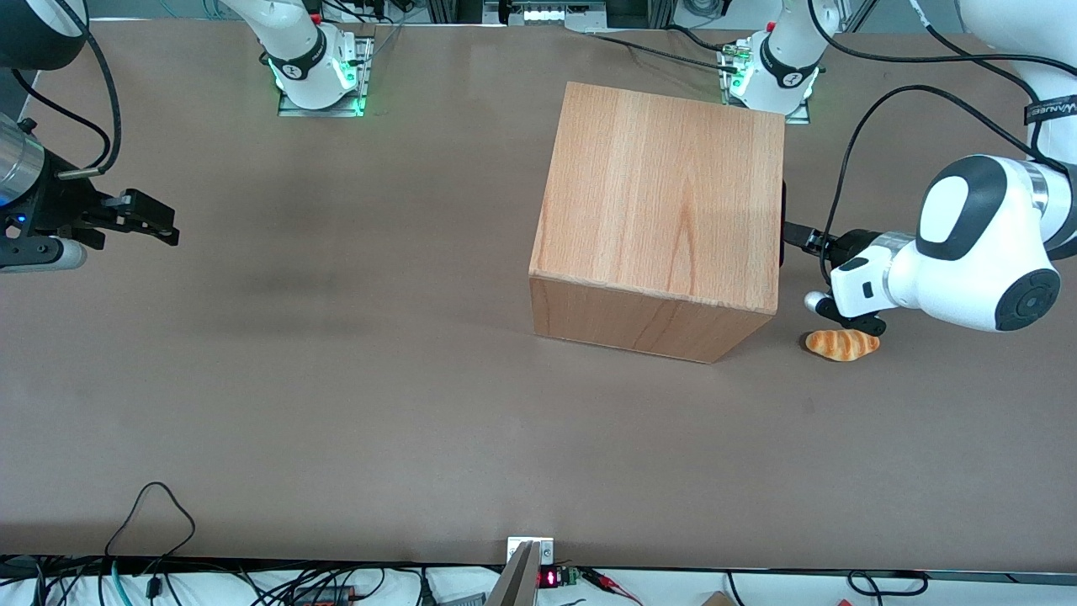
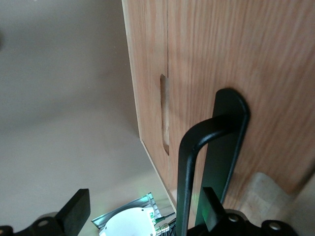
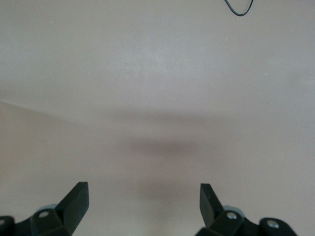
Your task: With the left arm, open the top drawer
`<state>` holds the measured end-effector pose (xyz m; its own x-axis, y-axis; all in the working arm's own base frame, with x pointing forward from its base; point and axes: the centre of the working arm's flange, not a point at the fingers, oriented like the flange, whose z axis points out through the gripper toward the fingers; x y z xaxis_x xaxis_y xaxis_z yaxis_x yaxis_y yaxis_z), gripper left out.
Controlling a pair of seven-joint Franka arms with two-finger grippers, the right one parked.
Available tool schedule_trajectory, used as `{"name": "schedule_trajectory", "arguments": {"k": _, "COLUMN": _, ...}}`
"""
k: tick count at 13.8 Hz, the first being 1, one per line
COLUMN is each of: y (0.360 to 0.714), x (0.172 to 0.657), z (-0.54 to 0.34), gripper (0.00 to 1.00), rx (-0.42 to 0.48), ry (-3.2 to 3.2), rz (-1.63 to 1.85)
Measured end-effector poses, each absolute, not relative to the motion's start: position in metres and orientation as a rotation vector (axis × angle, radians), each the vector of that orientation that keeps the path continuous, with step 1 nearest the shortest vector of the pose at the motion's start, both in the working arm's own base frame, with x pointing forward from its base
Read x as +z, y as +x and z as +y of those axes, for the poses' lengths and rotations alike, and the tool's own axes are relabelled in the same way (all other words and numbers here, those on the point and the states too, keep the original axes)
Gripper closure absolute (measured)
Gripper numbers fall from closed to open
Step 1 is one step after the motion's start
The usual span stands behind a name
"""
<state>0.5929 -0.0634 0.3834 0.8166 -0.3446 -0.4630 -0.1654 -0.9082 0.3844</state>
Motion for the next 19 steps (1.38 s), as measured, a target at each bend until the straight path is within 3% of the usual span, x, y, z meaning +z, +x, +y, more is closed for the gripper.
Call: {"name": "schedule_trajectory", "arguments": {"k": 19, "y": 0.592, "x": 0.357, "z": -0.065, "gripper": 0.0, "rx": -0.718, "ry": 2.68, "rz": -0.416}}
